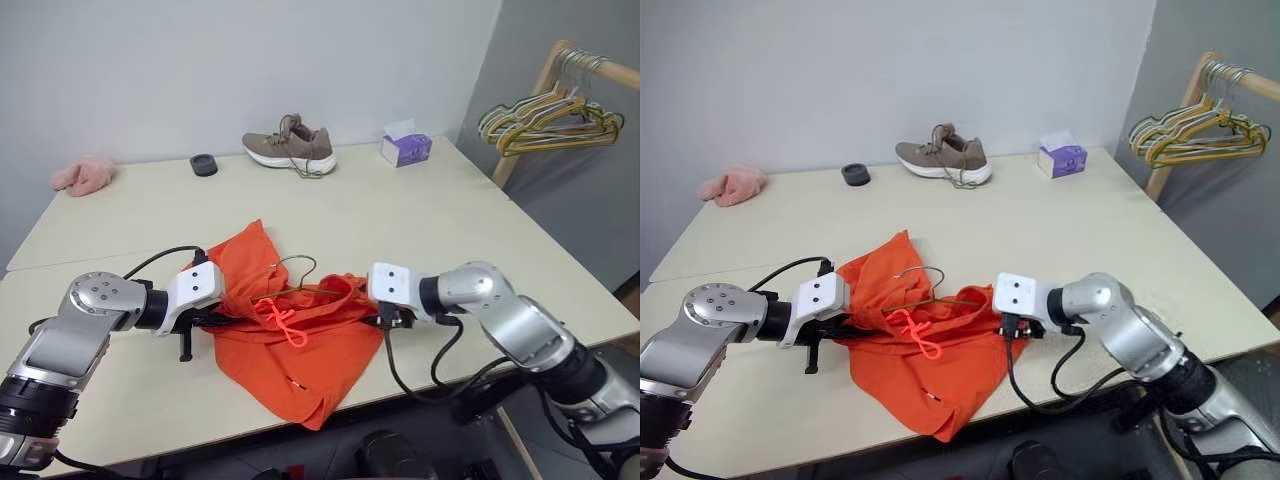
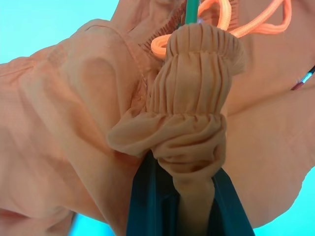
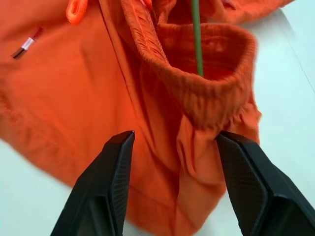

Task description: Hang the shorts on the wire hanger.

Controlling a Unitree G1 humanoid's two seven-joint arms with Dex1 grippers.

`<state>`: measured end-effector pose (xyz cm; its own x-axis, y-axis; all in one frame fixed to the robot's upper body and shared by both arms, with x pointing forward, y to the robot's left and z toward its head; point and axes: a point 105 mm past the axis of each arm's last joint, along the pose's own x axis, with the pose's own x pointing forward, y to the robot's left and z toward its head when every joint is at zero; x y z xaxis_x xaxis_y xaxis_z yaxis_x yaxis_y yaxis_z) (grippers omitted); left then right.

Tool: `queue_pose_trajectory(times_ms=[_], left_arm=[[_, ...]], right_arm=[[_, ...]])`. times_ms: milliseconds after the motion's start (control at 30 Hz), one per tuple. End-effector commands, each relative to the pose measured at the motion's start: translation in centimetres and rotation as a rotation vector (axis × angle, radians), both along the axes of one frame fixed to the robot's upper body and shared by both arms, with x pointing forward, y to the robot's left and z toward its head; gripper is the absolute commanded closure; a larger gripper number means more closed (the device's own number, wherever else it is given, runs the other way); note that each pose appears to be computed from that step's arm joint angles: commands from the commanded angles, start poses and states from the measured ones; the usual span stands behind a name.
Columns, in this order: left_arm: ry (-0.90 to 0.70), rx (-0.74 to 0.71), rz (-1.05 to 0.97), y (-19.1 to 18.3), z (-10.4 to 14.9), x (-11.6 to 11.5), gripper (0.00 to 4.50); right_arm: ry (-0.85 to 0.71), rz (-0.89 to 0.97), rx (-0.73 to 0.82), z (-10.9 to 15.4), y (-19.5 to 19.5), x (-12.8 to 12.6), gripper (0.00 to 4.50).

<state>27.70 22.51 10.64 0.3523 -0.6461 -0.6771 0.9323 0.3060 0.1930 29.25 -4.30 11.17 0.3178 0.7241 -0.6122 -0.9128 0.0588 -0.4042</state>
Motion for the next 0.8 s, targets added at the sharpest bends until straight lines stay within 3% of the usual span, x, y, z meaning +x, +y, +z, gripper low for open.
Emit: queue_pose_trajectory(times_ms=[33, 267, 367, 567, 767, 800], left_arm=[[-0.042, -0.011, -0.019, -0.3, 1.2, 0.1, 4.5], [-0.044, -0.014, -0.014, -0.4, 1.3, 0.1, 4.5], [-0.046, -0.024, -0.008, -0.5, 1.3, 0.1, 4.5], [-0.054, -0.049, -0.005, -0.6, 1.5, 0.1, 4.5], [-0.114, -0.199, 0.098, -0.3, 3.2, 1.5, 4.5], [-0.124, -0.224, 0.13, 0.1, 3.5, 1.8, 4.27]], right_arm=[[-0.07, 0.05, -0.007, 0.5, 1.6, 0.8, 1.74], [-0.079, 0.088, -0.028, -0.4, 2.9, 1.8, 1.74], [-0.092, 0.098, -0.049, -0.8, 3.2, 2.2, 2.29], [-0.142, 0.107, -0.051, -0.5, 3.1, 3.1, 4.38], [-0.098, 0.099, 0.019, 1.5, 2.5, 2.8, 4.48], [-0.087, 0.095, 0.027, 1.9, 2.1, 2.7, 4.49]])
